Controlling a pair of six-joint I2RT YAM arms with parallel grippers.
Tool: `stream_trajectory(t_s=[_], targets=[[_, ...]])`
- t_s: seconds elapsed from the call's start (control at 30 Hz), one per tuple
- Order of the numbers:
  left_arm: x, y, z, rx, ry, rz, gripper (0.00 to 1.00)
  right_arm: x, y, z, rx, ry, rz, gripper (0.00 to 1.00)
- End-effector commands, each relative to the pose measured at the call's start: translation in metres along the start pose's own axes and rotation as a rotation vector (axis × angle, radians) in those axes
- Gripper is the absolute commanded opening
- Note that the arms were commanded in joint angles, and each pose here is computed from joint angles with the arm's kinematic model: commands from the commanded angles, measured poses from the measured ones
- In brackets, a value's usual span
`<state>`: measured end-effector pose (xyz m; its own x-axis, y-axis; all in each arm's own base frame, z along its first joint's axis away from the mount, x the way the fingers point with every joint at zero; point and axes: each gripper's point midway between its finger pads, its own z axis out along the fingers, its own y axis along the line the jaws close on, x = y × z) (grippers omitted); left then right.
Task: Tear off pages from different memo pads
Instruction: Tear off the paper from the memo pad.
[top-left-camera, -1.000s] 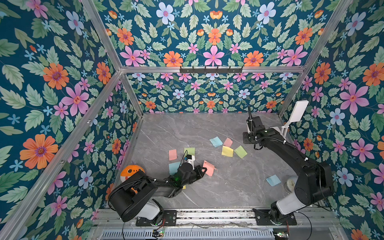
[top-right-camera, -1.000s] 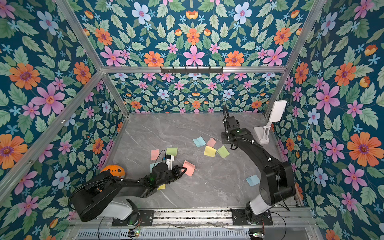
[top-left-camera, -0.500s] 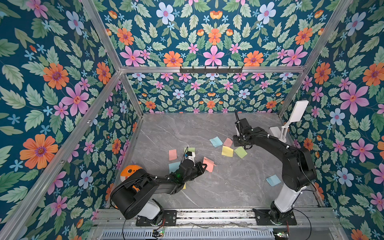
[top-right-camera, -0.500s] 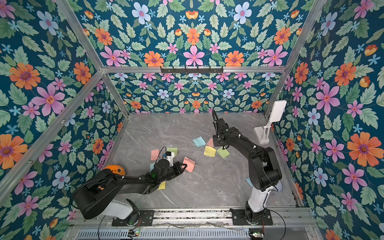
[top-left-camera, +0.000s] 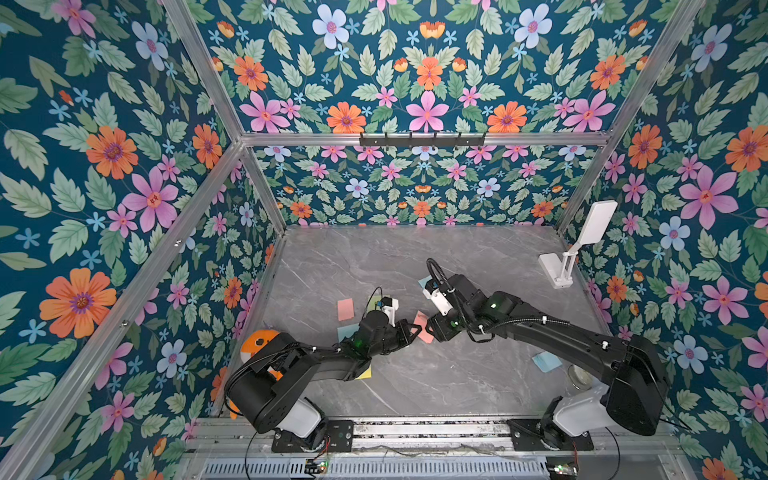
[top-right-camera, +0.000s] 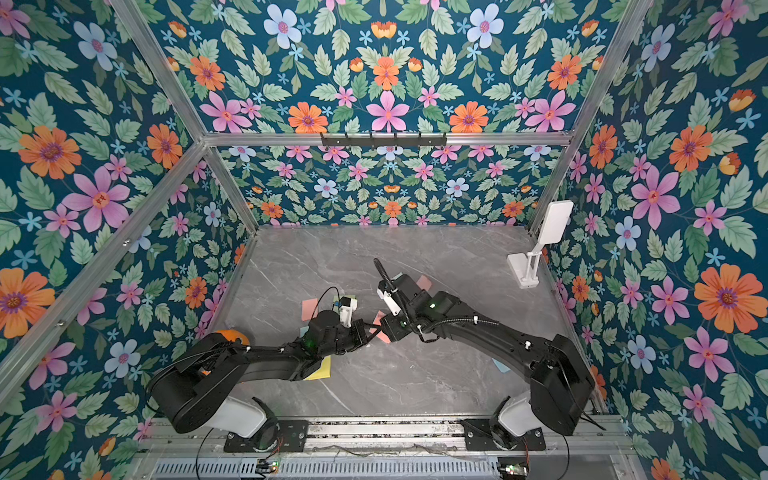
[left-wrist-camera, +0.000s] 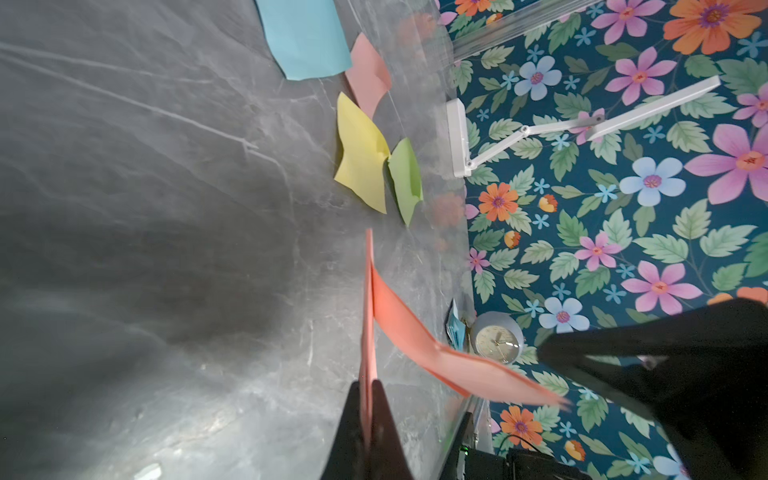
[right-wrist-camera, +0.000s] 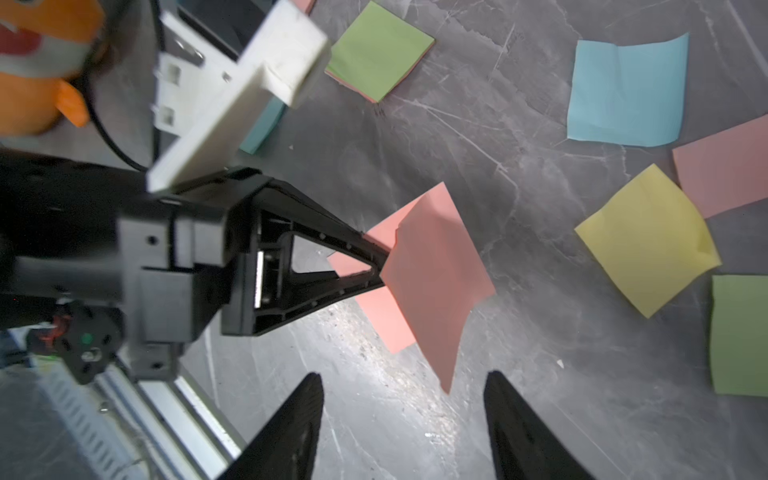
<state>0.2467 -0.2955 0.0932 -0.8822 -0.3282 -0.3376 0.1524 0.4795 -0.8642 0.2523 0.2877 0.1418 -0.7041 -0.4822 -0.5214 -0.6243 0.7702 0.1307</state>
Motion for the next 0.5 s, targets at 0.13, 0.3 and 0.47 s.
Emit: stream_trajectory(t_s=[0.13, 0.3, 0.47], targets=[[0.004, -0.013, -0.004, 0.028, 0.025, 0.031, 0.0, 0.002, -0.022, 0.031, 0.266, 0.061, -0.165, 0.54], [0.009, -0.009, -0.004, -0.002, 0.035, 0.036, 0.0, -0.013, -0.03, 0.043, 0.343, 0.033, -0.145, 0.29], [0.011, -0.001, -0.008, -0.025, 0.026, 0.031, 0.0, -0.019, -0.049, 0.045, 0.418, 0.034, -0.115, 0.0]])
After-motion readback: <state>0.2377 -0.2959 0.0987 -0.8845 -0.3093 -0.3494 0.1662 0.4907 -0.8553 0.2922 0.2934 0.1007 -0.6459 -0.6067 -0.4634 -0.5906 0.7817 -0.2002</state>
